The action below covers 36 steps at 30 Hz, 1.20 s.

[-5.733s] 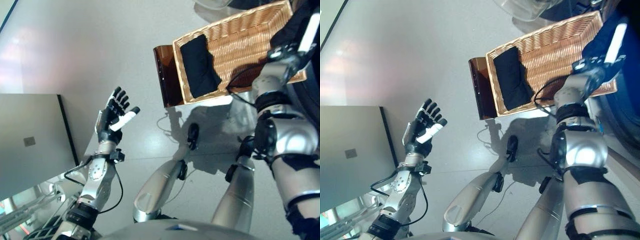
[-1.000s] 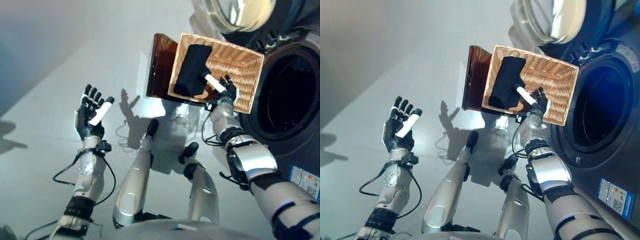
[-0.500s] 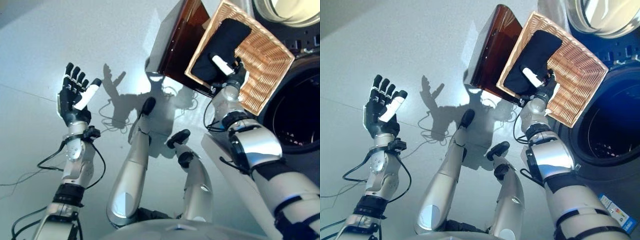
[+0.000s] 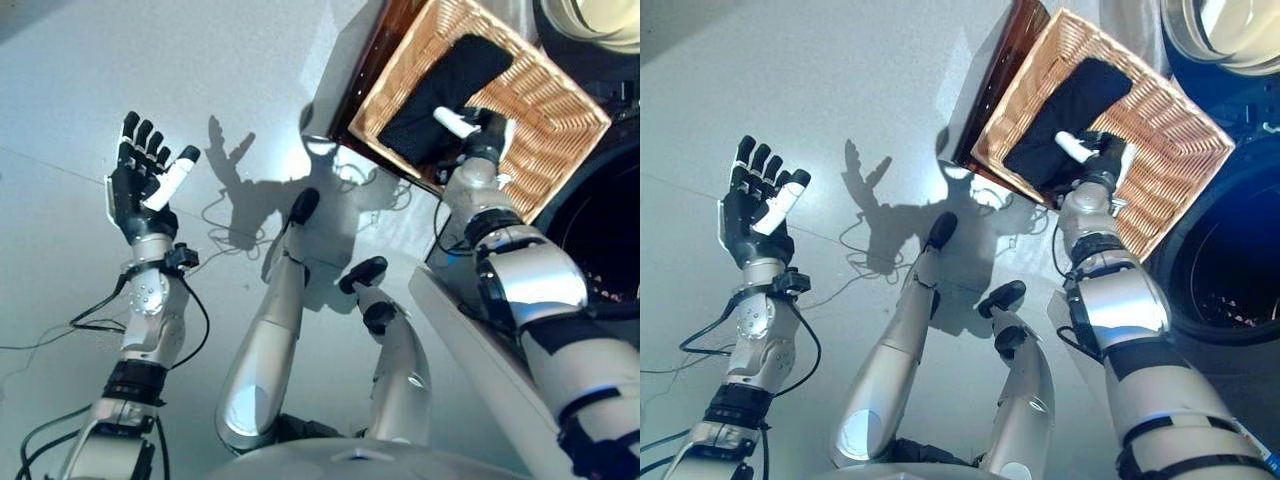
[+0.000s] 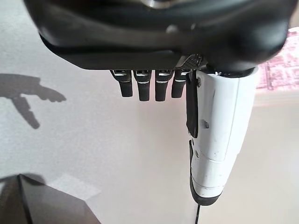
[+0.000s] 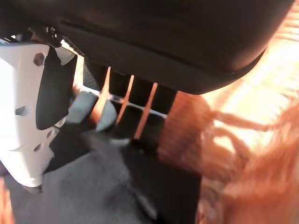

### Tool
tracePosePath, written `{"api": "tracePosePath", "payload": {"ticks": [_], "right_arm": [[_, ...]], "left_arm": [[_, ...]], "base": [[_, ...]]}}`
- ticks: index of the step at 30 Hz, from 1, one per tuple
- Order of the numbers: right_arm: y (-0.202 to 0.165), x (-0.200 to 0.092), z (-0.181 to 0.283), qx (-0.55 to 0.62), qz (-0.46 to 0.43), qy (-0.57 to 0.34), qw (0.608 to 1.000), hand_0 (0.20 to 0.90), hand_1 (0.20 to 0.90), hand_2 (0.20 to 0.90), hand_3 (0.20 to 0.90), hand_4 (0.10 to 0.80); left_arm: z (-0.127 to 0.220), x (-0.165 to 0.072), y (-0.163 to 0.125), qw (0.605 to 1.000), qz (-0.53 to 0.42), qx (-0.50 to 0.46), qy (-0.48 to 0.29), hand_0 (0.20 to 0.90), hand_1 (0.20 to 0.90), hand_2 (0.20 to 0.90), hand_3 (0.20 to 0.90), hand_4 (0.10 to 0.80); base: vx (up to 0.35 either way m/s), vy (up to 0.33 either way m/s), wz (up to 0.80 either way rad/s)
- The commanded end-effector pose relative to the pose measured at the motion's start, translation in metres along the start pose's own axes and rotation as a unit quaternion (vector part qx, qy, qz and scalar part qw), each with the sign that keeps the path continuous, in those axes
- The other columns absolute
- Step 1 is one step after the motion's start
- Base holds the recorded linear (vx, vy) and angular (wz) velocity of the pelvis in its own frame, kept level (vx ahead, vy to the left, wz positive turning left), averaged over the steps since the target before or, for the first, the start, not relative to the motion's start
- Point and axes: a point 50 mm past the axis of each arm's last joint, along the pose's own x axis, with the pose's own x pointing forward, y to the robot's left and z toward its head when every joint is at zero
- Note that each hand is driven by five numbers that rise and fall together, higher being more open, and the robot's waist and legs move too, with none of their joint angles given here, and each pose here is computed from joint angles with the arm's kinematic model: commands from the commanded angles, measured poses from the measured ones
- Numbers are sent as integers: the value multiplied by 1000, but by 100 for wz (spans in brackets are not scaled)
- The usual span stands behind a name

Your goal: Pick up the clothes and place them into the washing machine

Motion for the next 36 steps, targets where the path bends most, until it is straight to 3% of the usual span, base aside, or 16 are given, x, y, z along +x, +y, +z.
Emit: {"api": "tracePosePath", "payload": {"ticks": [1,12,24,31,35,36], "right_arm": [[-19,6,4,-32,-30,-24,999,200,200,200,200,300],[-82,12,-33,-33,-113,26,993,200,200,200,200,300],[-121,9,-55,-37,-161,54,985,200,200,200,200,300],[-117,10,-46,40,-170,27,984,200,200,200,200,300],[-76,-2,-42,244,-135,-27,960,200,200,200,200,300],[-75,-3,-45,245,-135,-26,960,200,200,200,200,300]], "left_arm": [[39,-3,0,994,-13,-18,-108,900,900,900,900,800],[30,-9,6,996,-23,-4,-83,900,900,900,900,800],[20,-20,10,998,-35,-4,-55,900,900,900,900,800],[16,-25,15,999,-23,-4,-46,900,900,900,900,800],[10,-28,14,999,-3,-15,-41,900,900,900,900,800],[10,-28,14,999,-3,-13,-39,900,900,900,900,800]], "base": [[-2,-3,-5],[-2,-18,-12],[-7,-7,-12],[-13,25,-10],[-9,67,-12],[-29,98,-21]]}}
